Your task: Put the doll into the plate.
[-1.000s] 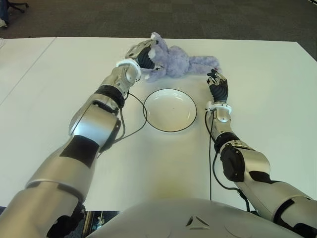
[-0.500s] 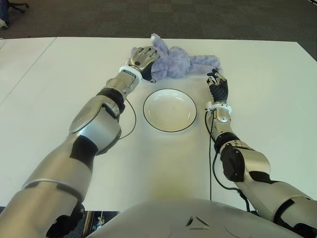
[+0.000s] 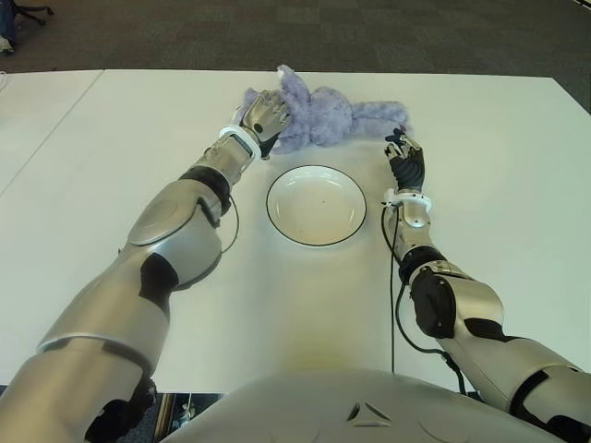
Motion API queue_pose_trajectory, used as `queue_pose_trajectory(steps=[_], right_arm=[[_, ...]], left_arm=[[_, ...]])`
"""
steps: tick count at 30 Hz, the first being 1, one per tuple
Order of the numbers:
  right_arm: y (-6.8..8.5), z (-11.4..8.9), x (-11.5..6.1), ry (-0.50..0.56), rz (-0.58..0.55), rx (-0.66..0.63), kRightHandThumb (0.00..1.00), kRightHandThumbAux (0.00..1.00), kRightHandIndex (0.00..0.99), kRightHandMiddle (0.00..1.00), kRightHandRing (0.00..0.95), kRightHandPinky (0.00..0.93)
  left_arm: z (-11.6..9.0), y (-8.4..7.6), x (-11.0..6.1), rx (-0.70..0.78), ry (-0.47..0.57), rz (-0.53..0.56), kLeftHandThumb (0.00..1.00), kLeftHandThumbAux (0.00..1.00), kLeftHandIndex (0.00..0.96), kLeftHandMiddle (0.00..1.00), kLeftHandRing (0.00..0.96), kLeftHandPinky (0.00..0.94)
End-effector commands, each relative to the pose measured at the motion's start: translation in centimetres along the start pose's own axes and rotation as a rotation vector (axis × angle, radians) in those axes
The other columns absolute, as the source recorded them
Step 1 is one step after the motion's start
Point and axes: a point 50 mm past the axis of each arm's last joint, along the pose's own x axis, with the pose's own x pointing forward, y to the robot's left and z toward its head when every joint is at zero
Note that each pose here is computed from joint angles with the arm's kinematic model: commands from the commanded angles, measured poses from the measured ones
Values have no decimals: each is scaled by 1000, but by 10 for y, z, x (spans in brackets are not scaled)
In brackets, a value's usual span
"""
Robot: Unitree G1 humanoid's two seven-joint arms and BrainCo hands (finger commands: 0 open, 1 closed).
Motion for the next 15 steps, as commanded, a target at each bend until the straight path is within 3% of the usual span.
queue_pose_trajectory(steps=[1,15], right_arm=[[-4,-93,-70,563,-52,38,687,743,396,152,97,66],[-3,-92,-69,568,-50,37,686,743,396,144,83,59]], left_arm=[[14,-53,-23,74,-74,-286,0,602,73,33,0,0],[12,-55,-24,99,-64,-275,0,621,31,24,0,0]])
